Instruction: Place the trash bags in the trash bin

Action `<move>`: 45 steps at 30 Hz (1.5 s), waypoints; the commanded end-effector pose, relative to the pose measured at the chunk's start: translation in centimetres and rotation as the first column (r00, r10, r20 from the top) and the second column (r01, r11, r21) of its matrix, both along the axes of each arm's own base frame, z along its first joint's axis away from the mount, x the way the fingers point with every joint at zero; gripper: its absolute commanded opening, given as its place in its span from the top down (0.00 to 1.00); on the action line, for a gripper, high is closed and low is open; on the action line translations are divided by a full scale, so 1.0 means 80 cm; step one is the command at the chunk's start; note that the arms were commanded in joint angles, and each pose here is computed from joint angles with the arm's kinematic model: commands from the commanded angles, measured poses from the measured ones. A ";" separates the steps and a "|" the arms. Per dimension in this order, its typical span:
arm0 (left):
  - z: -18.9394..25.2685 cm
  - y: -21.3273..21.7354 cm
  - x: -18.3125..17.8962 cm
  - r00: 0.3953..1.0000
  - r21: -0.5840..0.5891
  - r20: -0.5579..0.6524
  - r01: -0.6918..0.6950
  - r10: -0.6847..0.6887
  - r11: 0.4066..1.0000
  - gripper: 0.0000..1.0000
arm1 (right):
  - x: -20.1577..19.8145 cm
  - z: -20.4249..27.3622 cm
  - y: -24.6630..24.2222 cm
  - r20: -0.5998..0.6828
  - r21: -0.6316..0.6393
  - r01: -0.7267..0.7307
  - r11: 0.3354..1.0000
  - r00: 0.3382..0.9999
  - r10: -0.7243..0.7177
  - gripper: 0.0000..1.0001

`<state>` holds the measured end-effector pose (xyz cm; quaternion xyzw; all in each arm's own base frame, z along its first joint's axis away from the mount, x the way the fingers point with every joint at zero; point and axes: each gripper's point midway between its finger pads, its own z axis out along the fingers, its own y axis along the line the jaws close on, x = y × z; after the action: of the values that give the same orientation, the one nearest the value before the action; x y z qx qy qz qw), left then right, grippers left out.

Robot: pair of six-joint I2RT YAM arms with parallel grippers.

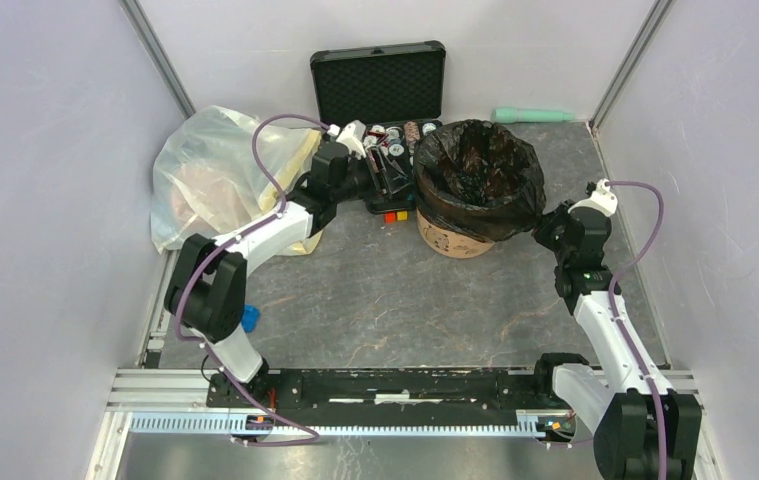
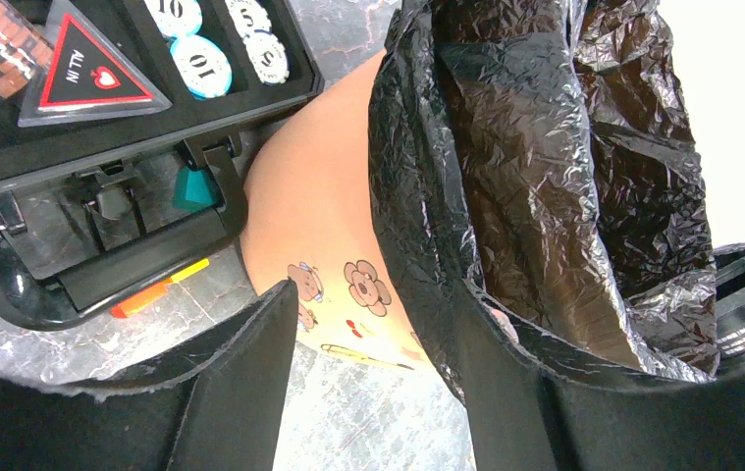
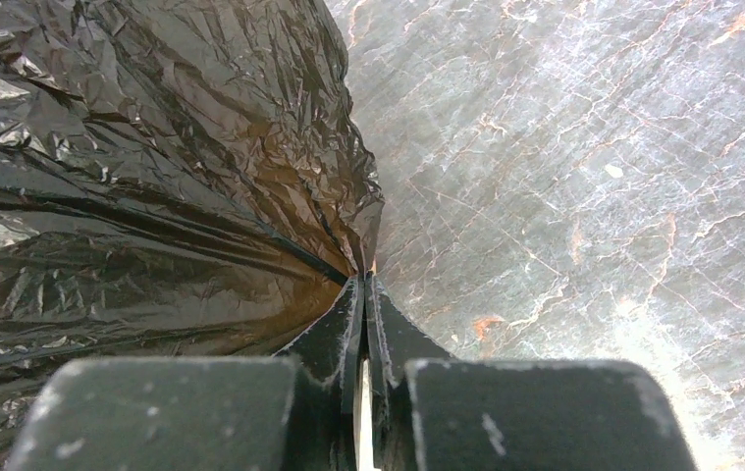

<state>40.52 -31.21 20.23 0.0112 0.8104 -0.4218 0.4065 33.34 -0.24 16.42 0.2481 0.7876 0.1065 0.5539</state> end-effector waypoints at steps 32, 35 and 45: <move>-0.046 -0.031 0.022 0.997 -0.088 -0.075 0.015 -0.021 0.996 0.69 | 0.003 0.002 0.002 0.016 -0.016 -0.019 1.000 1.000 0.019 1.00; -0.061 -0.033 0.023 0.995 -0.080 -0.093 0.018 -0.026 0.997 0.70 | 0.003 0.001 0.002 0.015 -0.017 -0.019 1.000 1.000 0.020 1.00; -0.092 -0.035 0.016 0.990 -0.078 -0.134 0.033 -0.043 0.996 0.67 | 0.004 -0.012 0.002 -0.002 -0.013 -0.016 1.000 1.000 0.016 0.96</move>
<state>42.03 -33.41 12.25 -0.0357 0.8308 -0.4440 0.3337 33.30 -0.12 15.64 0.2445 0.7942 0.1056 0.5462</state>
